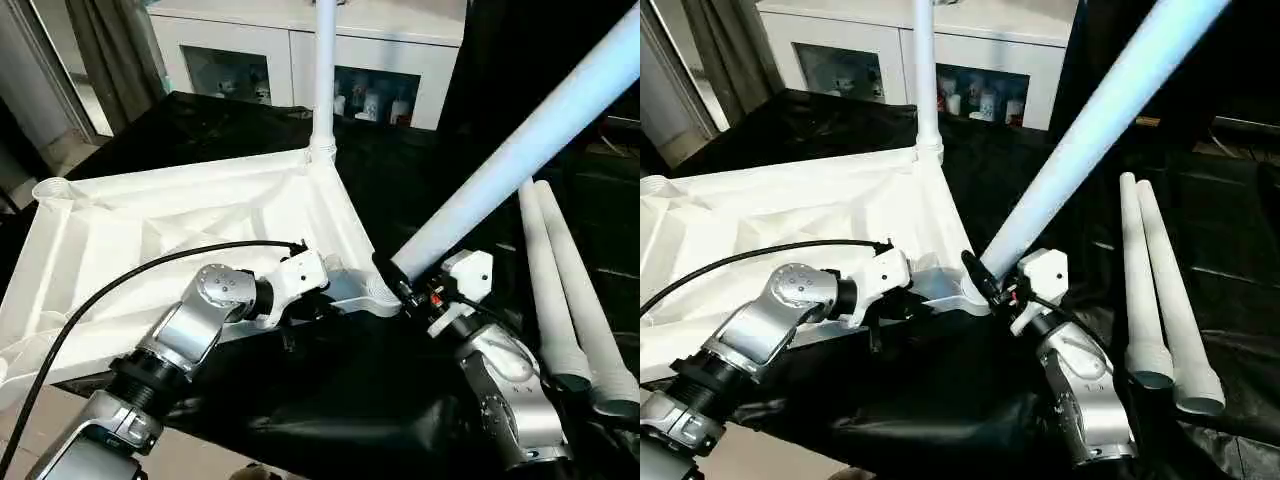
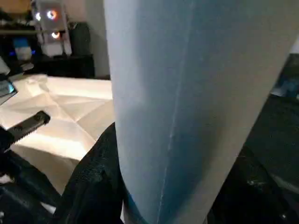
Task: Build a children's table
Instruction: Insert table leg to table base
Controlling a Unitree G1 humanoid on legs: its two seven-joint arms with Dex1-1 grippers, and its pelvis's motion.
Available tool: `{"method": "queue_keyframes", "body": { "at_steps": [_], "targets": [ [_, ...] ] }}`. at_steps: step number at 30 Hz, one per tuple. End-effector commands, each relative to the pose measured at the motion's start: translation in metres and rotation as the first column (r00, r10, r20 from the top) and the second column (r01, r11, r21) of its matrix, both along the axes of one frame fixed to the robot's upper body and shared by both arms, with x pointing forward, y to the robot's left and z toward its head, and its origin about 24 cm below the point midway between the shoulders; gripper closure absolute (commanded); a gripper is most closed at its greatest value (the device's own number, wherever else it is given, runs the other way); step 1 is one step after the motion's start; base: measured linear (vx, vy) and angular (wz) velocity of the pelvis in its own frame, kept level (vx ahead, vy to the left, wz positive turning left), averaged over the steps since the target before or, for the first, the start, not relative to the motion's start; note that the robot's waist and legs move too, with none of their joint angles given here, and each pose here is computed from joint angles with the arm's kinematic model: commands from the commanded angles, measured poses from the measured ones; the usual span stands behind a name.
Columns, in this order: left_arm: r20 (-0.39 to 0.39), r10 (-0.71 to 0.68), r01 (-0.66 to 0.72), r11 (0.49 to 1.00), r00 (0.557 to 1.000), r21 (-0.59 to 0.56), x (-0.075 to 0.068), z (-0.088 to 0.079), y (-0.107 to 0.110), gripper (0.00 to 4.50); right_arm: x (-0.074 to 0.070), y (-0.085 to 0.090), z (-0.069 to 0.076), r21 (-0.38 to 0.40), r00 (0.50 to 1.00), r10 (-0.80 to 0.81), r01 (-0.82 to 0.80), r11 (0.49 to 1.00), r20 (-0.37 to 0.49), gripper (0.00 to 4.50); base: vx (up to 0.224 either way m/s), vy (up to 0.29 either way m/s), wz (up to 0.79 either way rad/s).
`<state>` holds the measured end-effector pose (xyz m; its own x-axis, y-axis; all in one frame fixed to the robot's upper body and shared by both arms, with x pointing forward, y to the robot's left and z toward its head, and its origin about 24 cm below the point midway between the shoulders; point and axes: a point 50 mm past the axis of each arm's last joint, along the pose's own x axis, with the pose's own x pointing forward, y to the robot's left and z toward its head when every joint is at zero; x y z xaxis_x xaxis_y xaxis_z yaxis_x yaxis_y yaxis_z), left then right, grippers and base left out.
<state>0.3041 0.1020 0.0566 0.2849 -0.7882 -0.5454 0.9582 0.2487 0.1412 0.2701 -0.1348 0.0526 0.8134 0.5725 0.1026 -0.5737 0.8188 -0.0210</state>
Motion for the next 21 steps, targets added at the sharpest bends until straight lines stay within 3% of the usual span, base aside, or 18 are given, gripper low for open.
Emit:
{"method": "queue_keyframes", "body": {
  "at_steps": [1,7,16,21],
  "targets": [
    [0.088,0.028,-0.026,0.999,0.996,-0.027,0.010,0.019,0.004,4.50,0.000,-0.004,-0.017,-0.072,0.994,0.006,-0.014,0.997,-0.106,2.62,0.000,0.000,0.00],
    [0.081,-0.024,0.027,0.999,0.996,-0.031,0.004,0.017,0.001,4.50,0.015,-0.001,-0.003,-0.082,0.987,0.092,-0.104,0.991,-0.135,2.62,0.000,0.000,0.00],
    [0.070,-0.071,0.073,0.997,0.995,-0.025,-0.002,0.017,-0.002,4.50,0.040,-0.005,0.024,-0.031,0.962,0.208,-0.217,0.976,-0.179,2.62,0.000,0.000,0.00],
    [0.065,-0.078,0.079,0.997,0.995,-0.020,-0.004,0.016,-0.001,4.50,0.035,-0.005,0.018,-0.055,0.929,0.290,-0.310,0.949,-0.228,2.62,0.000,0.000,0.00]
  ]
}}
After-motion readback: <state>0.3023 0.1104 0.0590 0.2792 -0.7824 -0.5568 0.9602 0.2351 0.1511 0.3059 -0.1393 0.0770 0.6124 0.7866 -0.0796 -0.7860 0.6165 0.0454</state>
